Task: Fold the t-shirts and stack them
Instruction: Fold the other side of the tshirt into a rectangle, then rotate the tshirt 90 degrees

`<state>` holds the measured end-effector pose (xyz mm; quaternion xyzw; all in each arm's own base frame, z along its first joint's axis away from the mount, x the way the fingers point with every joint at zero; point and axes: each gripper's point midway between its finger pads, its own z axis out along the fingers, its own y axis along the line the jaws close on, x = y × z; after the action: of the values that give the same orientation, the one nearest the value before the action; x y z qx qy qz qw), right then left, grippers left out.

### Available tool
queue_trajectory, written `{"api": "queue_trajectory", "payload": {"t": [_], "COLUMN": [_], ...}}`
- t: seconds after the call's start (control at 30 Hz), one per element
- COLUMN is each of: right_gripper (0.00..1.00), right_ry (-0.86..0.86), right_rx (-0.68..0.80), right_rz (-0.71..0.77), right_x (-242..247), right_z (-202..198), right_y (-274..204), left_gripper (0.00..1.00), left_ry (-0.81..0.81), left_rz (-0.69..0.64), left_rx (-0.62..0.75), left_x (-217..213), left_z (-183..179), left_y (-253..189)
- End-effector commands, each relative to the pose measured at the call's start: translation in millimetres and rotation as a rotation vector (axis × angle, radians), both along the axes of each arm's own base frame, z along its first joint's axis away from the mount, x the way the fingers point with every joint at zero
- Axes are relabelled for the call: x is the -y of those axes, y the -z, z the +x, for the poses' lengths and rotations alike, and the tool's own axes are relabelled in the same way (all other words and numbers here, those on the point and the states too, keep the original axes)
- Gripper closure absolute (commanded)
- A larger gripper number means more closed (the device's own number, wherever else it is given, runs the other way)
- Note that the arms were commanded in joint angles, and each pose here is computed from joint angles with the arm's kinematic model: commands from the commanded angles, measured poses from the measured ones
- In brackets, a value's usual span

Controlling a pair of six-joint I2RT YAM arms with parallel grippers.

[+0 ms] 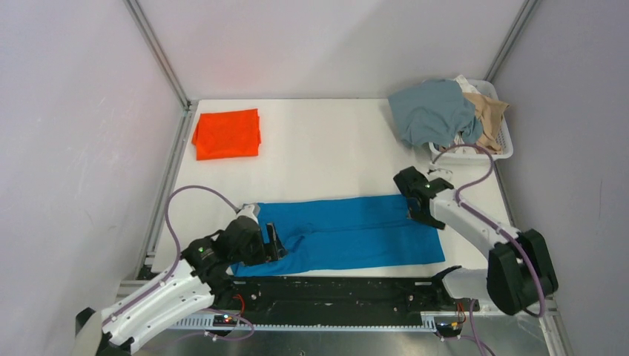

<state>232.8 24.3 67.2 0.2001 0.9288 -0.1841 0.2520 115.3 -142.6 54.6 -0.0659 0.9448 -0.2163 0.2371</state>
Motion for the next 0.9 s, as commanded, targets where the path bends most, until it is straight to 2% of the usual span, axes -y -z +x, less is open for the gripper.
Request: {"api": "queue_trajectory", "payload": {"t": [0.0, 0.03, 0.1, 0.17, 0.27, 0.3, 0.37, 0.43, 0.53, 0.63, 0.87], "right_gripper": [0.28, 0.16, 0.04, 0.01, 0.01, 0.01, 0.01, 0.00, 0.01, 0.01, 0.01], "right_ry": [0.135, 0.126, 0.073, -0.048, -0.215, -0.282, -0.351, -0.383, -0.406, -0.431, -0.439], "right_rx": [0.054, 0.094, 0.181, 0.252, 0.361, 0.354, 0.372, 0.334, 0.227, 0.163, 0.047], "right_rz": [-0.035, 0.002, 0.088, 0.187, 0.337, 0.386, 0.459, 0.505, 0.551, 0.588, 0.620], "right_x": [24, 20, 7, -15, -54, -68, -90, -103, -119, -132, -143], "right_z": [-33, -30, -16, 2, 31, 34, 46, 50, 50, 51, 45], "right_y": [-16, -22, -34, -47, -65, -66, -67, -57, -28, -8, 28], "left_gripper": [0.05, 0.01, 0.01, 0.00, 0.00, 0.00, 0.00, 0.00, 0.00, 0.00, 0.00], "left_ry": [0.016, 0.026, 0.016, 0.016, -0.011, -0.054, -0.083, -0.074, -0.069, -0.094, -0.140], "left_rz": [-0.113, -0.115, -0.103, -0.056, 0.018, 0.085, 0.124, 0.121, 0.050, 0.056, 0.037], "left_rx": [0.024, 0.049, 0.137, 0.183, 0.259, 0.264, 0.269, 0.233, 0.180, 0.096, 0.019], "left_x": [11, 11, 9, 8, 8, 3, 8, 20, 37, 36, 37], "left_z": [-10, -8, 6, 19, 44, 56, 73, 83, 95, 97, 126], "left_y": [-27, -33, -54, -68, -90, -85, -83, -70, -52, -17, 27]}}
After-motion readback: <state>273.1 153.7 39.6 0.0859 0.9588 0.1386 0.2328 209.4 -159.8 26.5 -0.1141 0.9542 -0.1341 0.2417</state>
